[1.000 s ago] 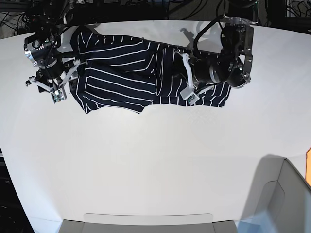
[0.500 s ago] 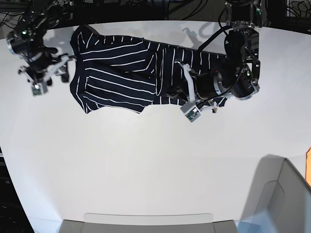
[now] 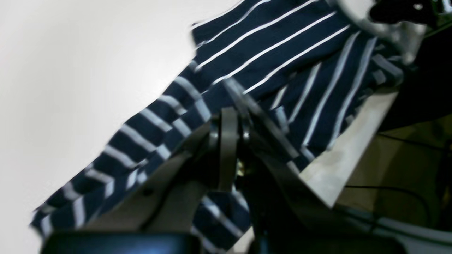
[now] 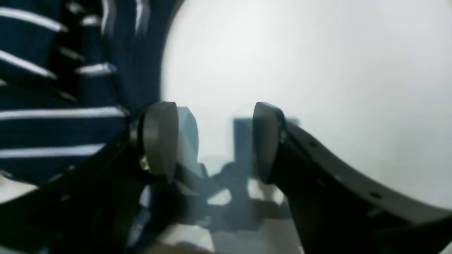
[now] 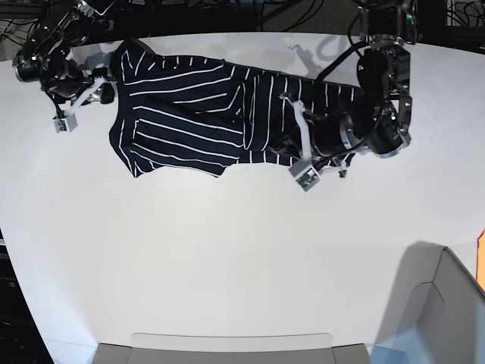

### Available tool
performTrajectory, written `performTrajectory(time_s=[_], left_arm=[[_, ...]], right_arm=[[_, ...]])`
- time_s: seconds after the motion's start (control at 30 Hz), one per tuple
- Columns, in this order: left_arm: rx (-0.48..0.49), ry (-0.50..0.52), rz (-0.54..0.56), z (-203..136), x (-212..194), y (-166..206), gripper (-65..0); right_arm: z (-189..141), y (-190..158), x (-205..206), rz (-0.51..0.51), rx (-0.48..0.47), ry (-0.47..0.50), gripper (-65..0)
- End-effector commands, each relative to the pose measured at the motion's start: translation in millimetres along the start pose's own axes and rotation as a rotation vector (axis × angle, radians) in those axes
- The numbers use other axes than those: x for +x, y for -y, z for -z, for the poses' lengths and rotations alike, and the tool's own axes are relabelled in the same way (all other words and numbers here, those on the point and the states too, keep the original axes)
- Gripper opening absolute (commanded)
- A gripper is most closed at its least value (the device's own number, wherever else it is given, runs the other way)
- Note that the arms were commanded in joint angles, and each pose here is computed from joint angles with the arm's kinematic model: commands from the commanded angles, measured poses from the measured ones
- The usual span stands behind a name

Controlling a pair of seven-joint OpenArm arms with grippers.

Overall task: Fold the T-shirt properly
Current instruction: 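Grasp the collar end with the right gripper and fold it over the middle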

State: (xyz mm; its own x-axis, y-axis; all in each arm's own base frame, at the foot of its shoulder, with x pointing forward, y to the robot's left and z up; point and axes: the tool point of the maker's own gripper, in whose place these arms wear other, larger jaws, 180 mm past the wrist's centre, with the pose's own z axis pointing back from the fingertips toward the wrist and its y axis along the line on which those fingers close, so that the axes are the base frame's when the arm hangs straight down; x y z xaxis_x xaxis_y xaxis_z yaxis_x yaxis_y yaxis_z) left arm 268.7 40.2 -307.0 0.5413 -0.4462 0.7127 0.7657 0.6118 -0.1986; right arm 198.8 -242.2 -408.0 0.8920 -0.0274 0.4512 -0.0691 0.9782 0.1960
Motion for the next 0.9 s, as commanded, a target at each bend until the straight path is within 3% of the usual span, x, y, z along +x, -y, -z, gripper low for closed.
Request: performTrajectory(time_s=[0.0, 0.23, 0.3, 0.47, 0.87], left_arm=[[0.033, 0.054, 0.012, -10.6, 15.2, -10.5, -65.0], [0.11, 0.083, -0.038, -28.5, 12.7, -35.0, -65.0], [0.11, 0.083, -0.038, -28.5, 12.7, -35.0, -65.0], [0.111, 0.056, -0.035, -29.0, 4.3, -35.0, -65.0], [0.113, 0.053, -0.043, -29.7, 1.4, -35.3, -65.0]], right_arm=[[-1.2, -0.3, 3.1, -0.022, -0.001, 0.002, -31.2], [22.1, -21.2, -5.7, -0.012, 0.1, -0.048, -31.2], [30.0, -31.9, -11.4, 0.018, 0.168, -0.064, -31.2], [44.9, -60.2, 4.2, 0.088, 0.345, 0.004, -31.2], [65.0, -142.7, 9.9, -0.055, 0.545, -0.058, -31.4]])
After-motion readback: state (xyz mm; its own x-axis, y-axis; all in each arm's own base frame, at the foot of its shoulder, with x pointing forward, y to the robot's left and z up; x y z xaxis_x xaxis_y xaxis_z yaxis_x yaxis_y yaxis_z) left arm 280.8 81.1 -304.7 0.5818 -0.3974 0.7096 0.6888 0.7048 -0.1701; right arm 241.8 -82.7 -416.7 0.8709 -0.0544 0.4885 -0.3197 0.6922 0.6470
